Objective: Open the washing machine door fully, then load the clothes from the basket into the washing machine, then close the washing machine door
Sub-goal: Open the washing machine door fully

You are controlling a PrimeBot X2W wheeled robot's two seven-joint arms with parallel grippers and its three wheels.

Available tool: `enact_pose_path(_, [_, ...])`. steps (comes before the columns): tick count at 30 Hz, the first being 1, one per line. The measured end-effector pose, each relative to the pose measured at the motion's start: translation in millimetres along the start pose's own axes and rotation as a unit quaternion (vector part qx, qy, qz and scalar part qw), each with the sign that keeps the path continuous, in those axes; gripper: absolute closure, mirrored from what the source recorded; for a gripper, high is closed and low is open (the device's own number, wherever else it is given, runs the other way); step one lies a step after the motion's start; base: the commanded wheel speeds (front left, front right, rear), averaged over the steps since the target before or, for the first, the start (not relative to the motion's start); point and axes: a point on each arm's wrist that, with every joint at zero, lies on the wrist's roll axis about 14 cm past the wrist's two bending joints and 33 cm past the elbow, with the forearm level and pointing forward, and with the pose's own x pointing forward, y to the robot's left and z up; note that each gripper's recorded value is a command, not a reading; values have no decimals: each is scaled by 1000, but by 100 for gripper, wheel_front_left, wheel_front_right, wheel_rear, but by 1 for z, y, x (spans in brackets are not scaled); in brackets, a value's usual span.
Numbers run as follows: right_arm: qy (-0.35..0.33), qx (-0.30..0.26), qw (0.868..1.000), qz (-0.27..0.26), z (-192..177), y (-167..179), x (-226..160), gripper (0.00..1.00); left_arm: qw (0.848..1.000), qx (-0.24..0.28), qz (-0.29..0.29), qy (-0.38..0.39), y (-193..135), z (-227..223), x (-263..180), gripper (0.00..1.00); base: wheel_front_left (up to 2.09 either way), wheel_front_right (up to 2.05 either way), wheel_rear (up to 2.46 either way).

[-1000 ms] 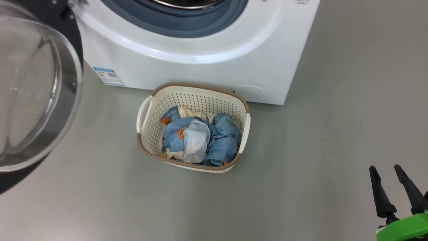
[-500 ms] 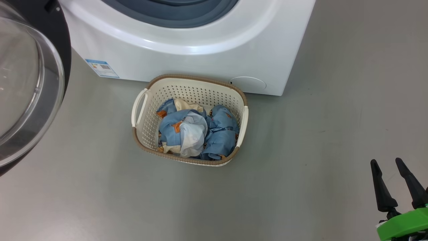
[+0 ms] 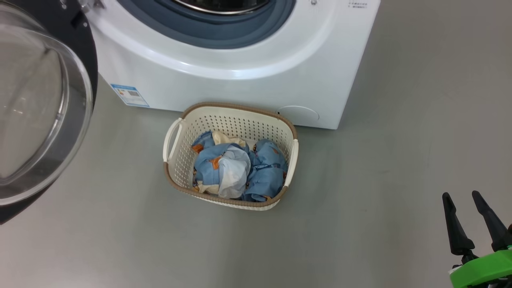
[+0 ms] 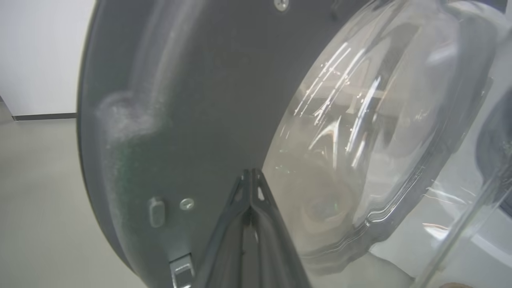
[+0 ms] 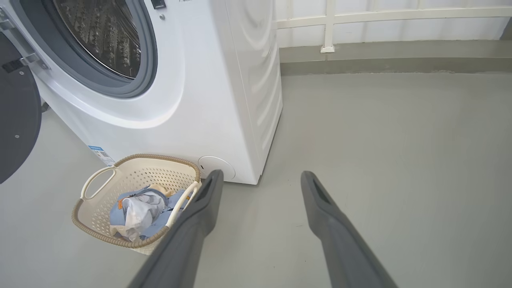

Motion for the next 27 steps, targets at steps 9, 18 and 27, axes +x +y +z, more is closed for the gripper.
enact_pose_path(9, [-19,-1,1000,9,15,10,-8,0,998,-9,-54,4,-19,-14,-44,100,0,0,0])
enact_pose_path(18, [-30,-4,999,8,26,11,-21,0,990,-19,-140,-1,-60,-18,-84,5,0,0,0])
enact_pose_path(27, [-44,-6,999,-12,36,-1,-35,0,964,-41,-262,25,-125,-31,-121,0,0,0,0])
